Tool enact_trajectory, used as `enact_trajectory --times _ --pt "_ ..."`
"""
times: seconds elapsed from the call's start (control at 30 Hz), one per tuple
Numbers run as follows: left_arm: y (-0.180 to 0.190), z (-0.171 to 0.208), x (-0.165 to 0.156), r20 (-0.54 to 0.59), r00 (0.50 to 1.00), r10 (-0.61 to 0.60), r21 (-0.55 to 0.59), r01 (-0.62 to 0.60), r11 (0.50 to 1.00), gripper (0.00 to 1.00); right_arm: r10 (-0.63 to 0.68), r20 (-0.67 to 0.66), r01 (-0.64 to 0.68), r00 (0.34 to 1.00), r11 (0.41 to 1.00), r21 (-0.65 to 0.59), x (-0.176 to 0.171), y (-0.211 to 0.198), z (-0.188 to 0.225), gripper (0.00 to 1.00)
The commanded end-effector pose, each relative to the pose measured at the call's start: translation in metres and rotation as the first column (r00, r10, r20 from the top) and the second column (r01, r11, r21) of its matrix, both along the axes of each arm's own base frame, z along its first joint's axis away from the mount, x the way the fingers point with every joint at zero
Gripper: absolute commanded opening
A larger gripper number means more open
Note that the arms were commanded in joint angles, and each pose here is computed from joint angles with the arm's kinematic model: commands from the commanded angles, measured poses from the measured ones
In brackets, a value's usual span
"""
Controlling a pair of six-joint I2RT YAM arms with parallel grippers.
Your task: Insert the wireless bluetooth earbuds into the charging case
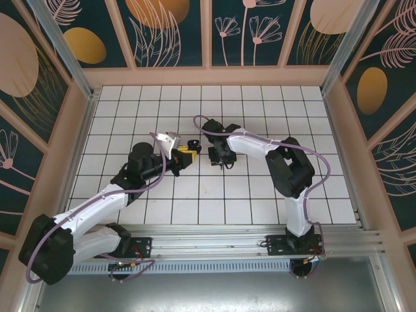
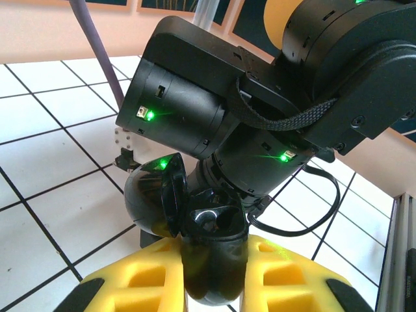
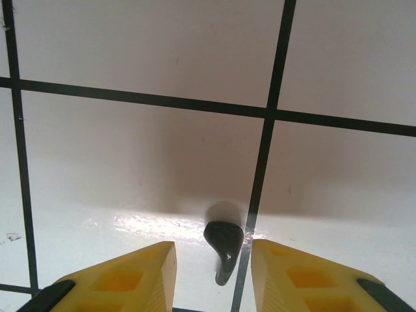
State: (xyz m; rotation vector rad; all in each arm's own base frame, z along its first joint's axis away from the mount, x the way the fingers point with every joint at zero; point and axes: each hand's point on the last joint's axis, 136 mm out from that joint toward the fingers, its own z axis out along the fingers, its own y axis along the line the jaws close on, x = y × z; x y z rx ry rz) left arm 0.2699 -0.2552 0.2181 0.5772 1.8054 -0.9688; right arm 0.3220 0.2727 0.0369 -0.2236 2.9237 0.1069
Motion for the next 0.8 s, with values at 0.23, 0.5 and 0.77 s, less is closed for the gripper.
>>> enact_trajectory --times 0.23,0.5,0.77 --pt "-0.004 0.0 -0.002 0.007 1.0 -0.023 -0.013 0.023 1.0 0.05 -0.009 -0.021 0.008 1.0 1.0 -0.03 -0.001 -0.001 -0.014 0.32" --pt "-0.004 0.001 -0.003 0.008 1.0 -0.024 -0.018 0.024 1.0 0.06 -0.009 -0.035 0.007 0.999 0.999 -0.051 -0.001 -0.003 -0.024 0.29" --pt "-0.007 -0.001 -0.002 -0.002 0.999 -0.039 -0.024 0.039 0.999 0.05 -0.008 -0.029 0.006 1.0 0.999 -0.04 0.004 -0.001 -0.023 0.19"
